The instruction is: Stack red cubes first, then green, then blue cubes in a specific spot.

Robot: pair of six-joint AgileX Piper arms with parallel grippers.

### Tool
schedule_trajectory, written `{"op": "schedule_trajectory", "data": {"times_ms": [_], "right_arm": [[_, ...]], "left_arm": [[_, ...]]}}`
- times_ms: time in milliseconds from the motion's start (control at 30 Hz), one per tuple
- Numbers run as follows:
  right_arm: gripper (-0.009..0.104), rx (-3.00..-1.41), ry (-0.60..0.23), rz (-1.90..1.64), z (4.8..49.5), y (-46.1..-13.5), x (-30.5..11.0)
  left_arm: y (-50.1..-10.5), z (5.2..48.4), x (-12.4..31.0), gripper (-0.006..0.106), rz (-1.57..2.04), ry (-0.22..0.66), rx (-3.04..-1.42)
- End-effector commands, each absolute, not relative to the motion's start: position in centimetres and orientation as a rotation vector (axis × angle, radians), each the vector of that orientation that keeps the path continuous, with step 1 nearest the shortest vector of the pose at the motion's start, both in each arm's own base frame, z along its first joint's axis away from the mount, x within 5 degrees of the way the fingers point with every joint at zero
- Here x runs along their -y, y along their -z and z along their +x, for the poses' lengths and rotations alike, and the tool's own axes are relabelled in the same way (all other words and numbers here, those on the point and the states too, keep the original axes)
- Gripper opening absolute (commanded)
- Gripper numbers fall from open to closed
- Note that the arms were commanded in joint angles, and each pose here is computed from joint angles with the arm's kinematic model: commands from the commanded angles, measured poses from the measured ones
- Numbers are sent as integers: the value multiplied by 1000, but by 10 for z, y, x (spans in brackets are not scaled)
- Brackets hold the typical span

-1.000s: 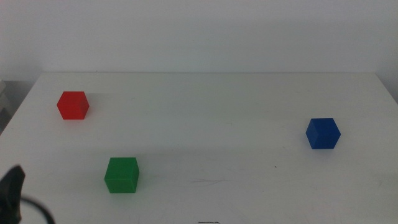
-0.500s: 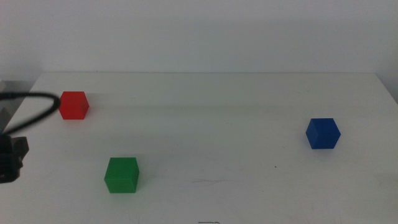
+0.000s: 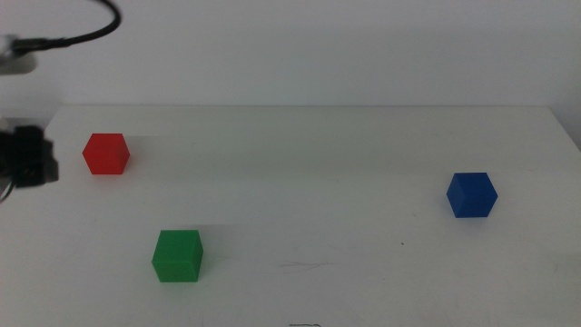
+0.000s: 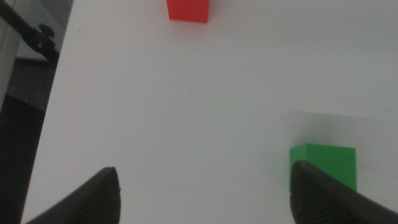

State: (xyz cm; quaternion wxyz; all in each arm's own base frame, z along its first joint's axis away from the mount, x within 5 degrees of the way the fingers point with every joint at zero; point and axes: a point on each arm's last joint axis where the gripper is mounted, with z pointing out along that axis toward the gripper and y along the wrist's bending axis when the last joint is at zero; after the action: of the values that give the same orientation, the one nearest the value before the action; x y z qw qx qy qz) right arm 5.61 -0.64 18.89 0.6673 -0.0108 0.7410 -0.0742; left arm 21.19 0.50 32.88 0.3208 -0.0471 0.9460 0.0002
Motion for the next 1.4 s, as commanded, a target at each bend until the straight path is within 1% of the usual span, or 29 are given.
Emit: {"op": "schedule_trajectory", "data": {"times_ms": [0,133,267,400,567,667,867,900,1300,1367], "right_arm": [[94,-1554,181,-39,54,-203,5],[94,-1554,181,-39,54,-203,5],[94,-1554,181,-39,54,-203,5],[94,-1554,181,-39,54,-203,5],[94,-1554,181,-39,54,-203,5],[94,-1554,181,-39,54,-203,5],[94,-1554,181,-39,54,-203,5],[94,-1554,181,-39,54,-203,5],[94,-1554,181,-39,54,-203,5],[94,-1554,181,-39,54,-203,5]], "left_arm": [[-346,232,-6,94,-94,-16,-2455],[-345,266,-9,94,-65,-70,-2528],[-344,300,-11,94,32,-118,-2558],[-341,333,-11,94,119,-141,-2595],[-334,372,-11,94,149,-142,-2638],[-326,395,-12,94,159,-116,-2652],[-310,430,-25,94,151,28,-2688],[-307,435,-25,94,154,42,-2687],[-270,482,-38,94,177,-11,-2687],[-264,486,-42,94,162,-1,-2692]]}}
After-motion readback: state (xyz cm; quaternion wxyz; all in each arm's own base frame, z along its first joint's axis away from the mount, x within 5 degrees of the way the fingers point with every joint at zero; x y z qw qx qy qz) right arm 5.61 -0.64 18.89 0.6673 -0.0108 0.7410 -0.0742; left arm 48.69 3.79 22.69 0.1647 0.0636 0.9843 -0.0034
